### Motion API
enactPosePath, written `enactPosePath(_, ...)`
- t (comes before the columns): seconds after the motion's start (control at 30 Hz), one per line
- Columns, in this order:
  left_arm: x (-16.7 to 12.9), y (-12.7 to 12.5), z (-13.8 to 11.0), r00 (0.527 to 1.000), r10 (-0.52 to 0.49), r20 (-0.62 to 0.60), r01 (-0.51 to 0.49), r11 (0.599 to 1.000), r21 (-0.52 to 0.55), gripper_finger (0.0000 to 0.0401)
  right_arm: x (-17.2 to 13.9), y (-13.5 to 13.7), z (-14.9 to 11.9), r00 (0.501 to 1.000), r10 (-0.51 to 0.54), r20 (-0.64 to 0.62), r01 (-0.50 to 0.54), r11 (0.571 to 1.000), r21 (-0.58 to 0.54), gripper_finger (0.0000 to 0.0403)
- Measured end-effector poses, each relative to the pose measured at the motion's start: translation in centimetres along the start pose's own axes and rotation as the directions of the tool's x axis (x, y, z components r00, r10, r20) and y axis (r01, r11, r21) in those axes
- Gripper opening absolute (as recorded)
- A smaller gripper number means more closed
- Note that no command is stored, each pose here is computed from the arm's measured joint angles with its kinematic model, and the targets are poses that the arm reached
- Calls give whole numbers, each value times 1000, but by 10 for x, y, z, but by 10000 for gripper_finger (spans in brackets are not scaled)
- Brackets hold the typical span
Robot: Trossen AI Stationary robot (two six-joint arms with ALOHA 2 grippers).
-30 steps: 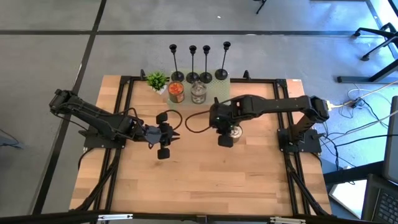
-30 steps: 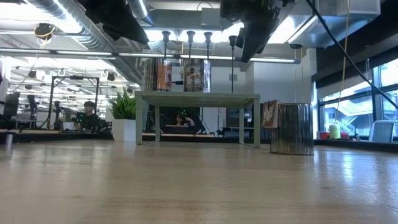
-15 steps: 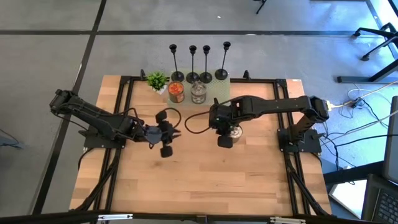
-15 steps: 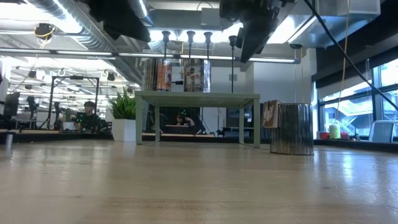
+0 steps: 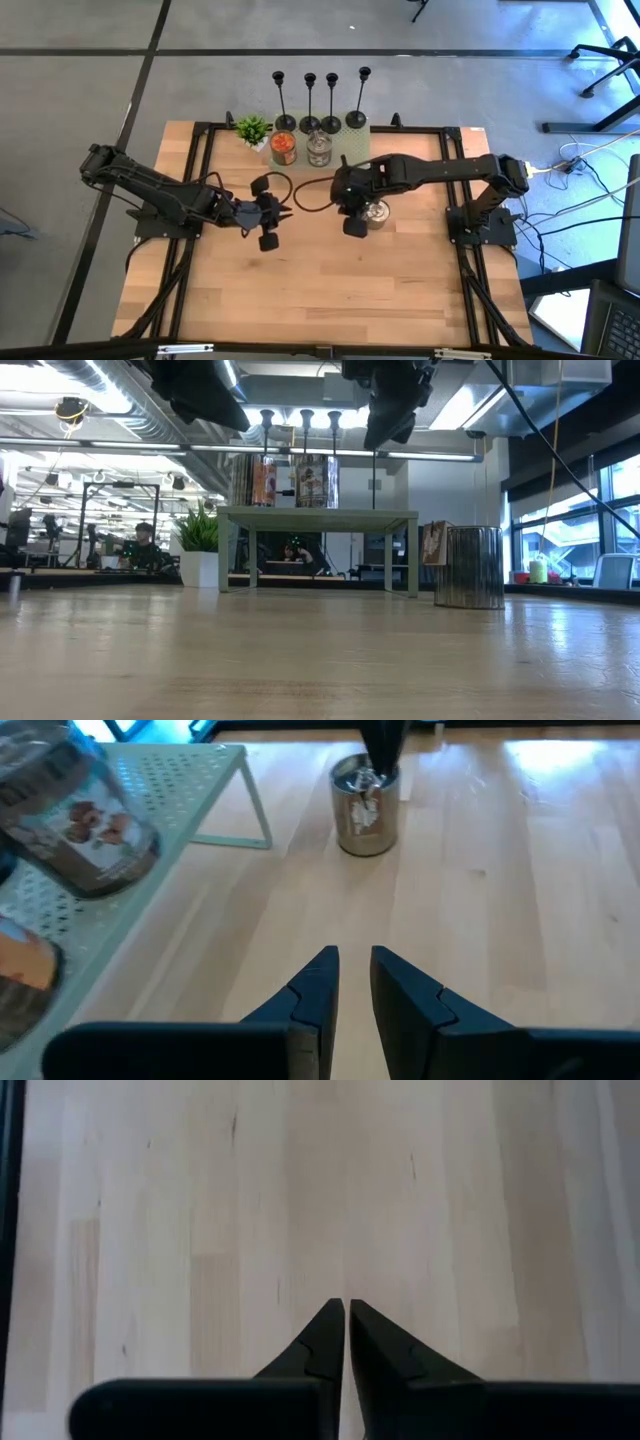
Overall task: Pick & Place candle stick holders
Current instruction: Put the brown scented candle on the shelf aligned with the other brown scented candle
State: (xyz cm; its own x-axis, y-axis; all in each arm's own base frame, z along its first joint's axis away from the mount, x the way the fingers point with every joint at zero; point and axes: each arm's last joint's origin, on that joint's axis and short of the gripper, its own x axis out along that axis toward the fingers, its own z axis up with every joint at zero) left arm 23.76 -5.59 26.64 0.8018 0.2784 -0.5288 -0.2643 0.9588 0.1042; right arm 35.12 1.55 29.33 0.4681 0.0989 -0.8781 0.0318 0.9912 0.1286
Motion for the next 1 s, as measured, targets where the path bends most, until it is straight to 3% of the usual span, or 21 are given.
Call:
enactPosePath(0.13, 0, -1, 0, 999, -49, -12, 49, 999, -1, 58, 0, 6, 1, 1000, 4, 12, -3, 998, -70, 24)
enactPosePath(0.3, 0, -3, -1, 995, -96, -23, 96, 995, -2, 58, 1, 7, -4, 995, -93, -25, 90, 992, -84, 24)
enactPosePath(0.4, 0, -3, -1, 993, -118, -29, 118, 993, -2, 58, 0, 5, -7, 989, -142, -48, 139, 989, -47, 24)
enactPosePath(0.67, 0, -4, -1, 992, -124, -31, 124, 992, -2, 58, -1, 5, -10, 986, -150, -72, 153, 987, 46, 31)
enactPosePath(0.83, 0, -4, -1, 992, -124, -31, 124, 992, -2, 58, -2, 4, -8, 983, -179, -44, 182, 980, 79, 69)
enactPosePath(1.0, 0, -4, -1, 992, -124, -30, 124, 992, -2, 58, -2, 4, -8, 980, -194, -42, 197, 976, 95, 140)
